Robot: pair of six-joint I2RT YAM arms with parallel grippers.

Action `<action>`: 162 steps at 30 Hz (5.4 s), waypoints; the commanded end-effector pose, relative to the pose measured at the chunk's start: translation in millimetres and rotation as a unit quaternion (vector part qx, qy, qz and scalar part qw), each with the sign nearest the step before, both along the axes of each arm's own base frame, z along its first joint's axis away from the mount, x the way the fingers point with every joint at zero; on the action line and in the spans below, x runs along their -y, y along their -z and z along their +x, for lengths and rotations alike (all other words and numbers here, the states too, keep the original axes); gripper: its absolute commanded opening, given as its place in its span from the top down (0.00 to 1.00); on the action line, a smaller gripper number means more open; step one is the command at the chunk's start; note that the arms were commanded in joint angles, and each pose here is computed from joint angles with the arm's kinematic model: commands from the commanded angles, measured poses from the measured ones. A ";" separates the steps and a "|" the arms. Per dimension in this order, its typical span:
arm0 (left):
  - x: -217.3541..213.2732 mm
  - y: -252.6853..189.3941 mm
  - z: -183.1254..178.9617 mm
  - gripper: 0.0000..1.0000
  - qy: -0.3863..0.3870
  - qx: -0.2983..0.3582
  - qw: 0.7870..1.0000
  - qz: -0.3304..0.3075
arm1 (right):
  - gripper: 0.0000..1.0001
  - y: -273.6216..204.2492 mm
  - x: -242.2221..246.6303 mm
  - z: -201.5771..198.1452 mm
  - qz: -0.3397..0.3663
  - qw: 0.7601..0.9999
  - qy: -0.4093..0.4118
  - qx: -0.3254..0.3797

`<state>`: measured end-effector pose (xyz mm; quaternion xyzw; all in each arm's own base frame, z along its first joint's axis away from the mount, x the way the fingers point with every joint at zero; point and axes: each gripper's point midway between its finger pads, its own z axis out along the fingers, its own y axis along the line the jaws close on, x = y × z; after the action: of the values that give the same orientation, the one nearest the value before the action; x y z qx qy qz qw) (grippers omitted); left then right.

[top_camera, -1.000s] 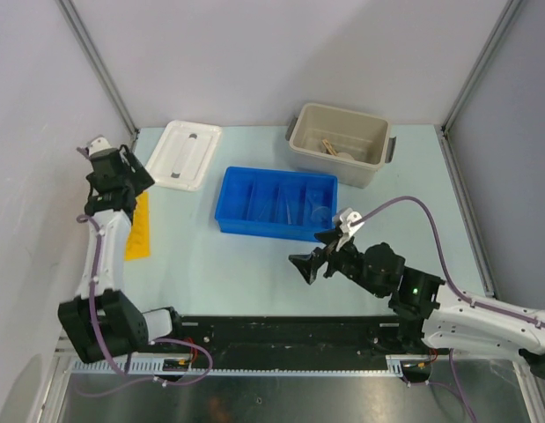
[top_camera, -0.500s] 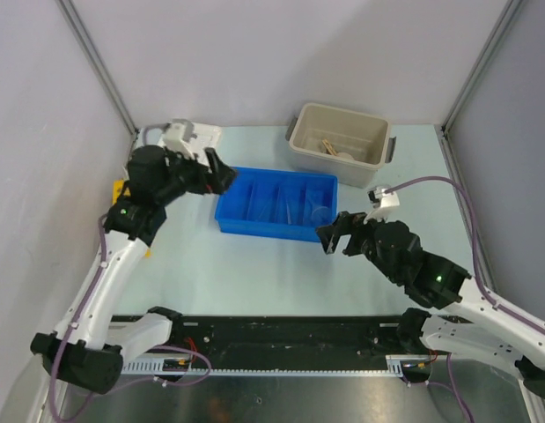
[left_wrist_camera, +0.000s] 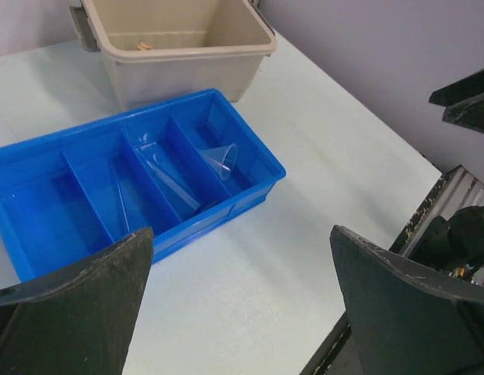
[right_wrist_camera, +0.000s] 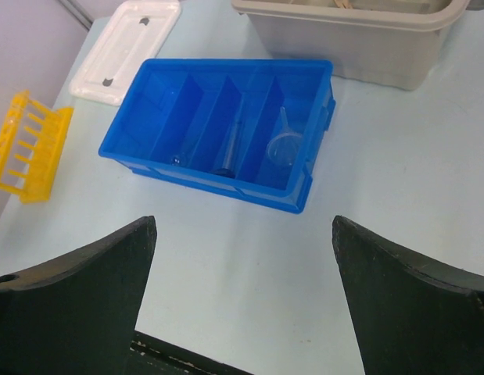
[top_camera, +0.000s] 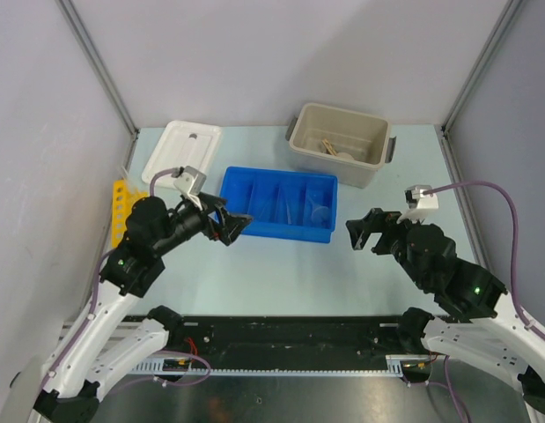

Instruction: Organize the chemistry lab equipment

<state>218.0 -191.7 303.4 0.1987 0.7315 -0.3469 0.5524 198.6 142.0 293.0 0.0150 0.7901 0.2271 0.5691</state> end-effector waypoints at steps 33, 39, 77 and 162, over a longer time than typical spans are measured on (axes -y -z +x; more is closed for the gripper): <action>-101.6 -26.7 158.6 0.03 -0.333 -0.047 0.936 0.101 | 0.01 -49.3 -28.6 21.8 0.032 0.998 -0.016 0.047; -161.1 42.3 264.7 0.17 -0.376 -0.145 0.903 0.148 | 0.01 -46.2 -38.1 13.8 0.011 0.997 -0.063 0.049; -156.7 265.8 330.9 0.99 -0.300 -0.333 0.858 0.250 | 0.01 -37.4 -36.1 41.3 -0.031 0.998 -0.030 0.055; -42.0 66.2 218.9 1.00 -0.093 -0.220 0.966 0.095 | 0.12 86.8 -311.4 285.1 -0.314 0.710 -0.388 0.498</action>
<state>440.8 -145.0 209.3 0.0755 0.8987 -0.2504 0.3520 478.6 435.0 210.4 -0.5407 0.3851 0.1629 0.7299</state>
